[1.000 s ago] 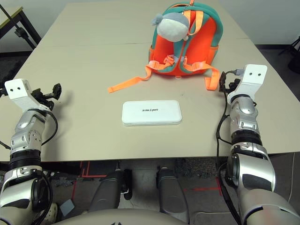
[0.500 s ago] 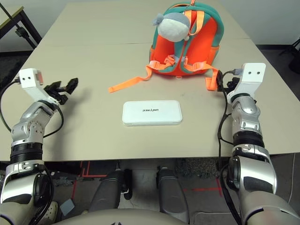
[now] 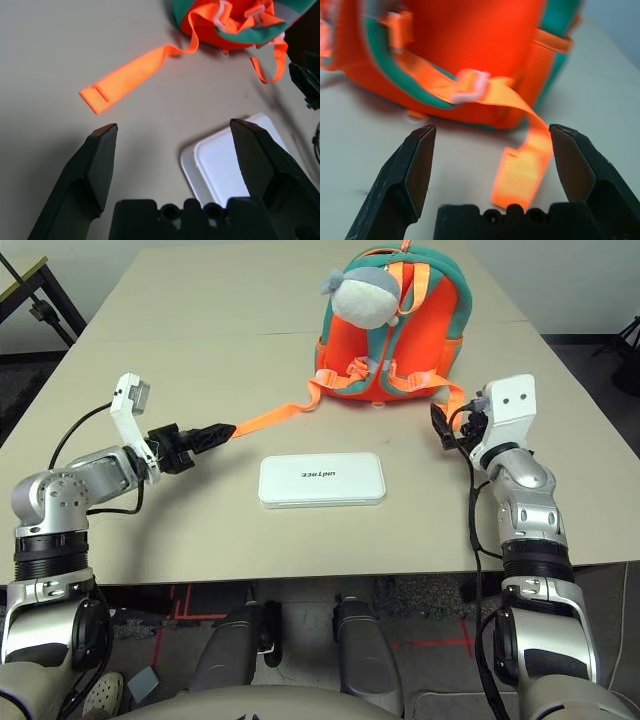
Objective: Put the pencil case into the backpack and zip it.
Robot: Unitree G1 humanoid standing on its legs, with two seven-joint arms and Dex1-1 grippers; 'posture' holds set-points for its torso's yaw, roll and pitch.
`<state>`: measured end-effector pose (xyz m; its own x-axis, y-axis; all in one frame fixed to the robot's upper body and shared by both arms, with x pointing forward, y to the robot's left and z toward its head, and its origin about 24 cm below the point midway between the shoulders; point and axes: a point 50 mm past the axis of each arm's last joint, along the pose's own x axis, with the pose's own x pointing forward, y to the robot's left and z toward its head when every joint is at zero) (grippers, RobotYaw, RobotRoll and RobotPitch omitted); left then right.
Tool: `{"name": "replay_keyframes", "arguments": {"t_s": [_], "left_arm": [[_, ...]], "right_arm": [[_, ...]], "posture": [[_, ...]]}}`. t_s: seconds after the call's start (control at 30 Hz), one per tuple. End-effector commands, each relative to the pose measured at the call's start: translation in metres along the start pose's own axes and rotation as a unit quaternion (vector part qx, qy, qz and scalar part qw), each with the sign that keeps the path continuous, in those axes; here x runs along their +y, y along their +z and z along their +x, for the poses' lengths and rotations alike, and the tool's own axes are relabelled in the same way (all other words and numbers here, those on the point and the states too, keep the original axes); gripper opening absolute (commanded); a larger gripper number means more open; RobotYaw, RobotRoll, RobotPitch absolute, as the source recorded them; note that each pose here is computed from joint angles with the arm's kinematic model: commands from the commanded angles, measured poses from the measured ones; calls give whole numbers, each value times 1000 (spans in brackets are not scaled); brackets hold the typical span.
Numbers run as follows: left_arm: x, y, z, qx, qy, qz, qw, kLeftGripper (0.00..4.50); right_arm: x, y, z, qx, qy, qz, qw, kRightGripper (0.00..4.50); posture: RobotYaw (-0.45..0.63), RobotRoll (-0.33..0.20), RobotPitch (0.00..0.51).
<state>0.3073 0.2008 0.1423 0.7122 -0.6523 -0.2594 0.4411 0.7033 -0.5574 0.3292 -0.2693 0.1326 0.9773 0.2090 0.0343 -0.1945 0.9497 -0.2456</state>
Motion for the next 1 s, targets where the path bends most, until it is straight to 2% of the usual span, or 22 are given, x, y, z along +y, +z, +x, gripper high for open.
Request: {"name": "replay_keyframes", "arguments": {"t_s": [0.03, 0.13, 0.23, 0.4, 0.57, 0.83, 1.0], "left_arm": [[-3, -2, -6, 30, -5, -3, 1000, 4500], [-4, -4, -8, 46, -5, -11, 999, 4500], [-4, -4, -11, 58, -8, -22, 998, 4500], [-5, -8, -14, 86, -30, -76, 993, 4500], [-6, -15, -14, 115, -60, -128, 983, 4500], [7, -27, -2, 141, -54, -189, 970, 4500], [7, -27, 9, 141, -77, -212, 964, 4500]], "right_arm": [[5, 2, -3, 10, 33, -13, 999, 4483], [10, 6, -4, 16, 66, -31, 997, 4483], [13, 8, -6, 26, 101, -52, 993, 3838], [23, 12, -10, 51, 182, -130, 973, 2026], [28, 12, -10, 60, 209, -156, 963, 80], [29, 7, -11, 63, 208, -166, 962, 35], [28, 3, -12, 64, 205, -169, 962, 35]], "posture": [[-63, 0, 144], [-59, 0, 144], [-57, 0, 144], [-61, 0, 145], [-70, 0, 143], [-93, 0, 133], [-103, 0, 125]]}}
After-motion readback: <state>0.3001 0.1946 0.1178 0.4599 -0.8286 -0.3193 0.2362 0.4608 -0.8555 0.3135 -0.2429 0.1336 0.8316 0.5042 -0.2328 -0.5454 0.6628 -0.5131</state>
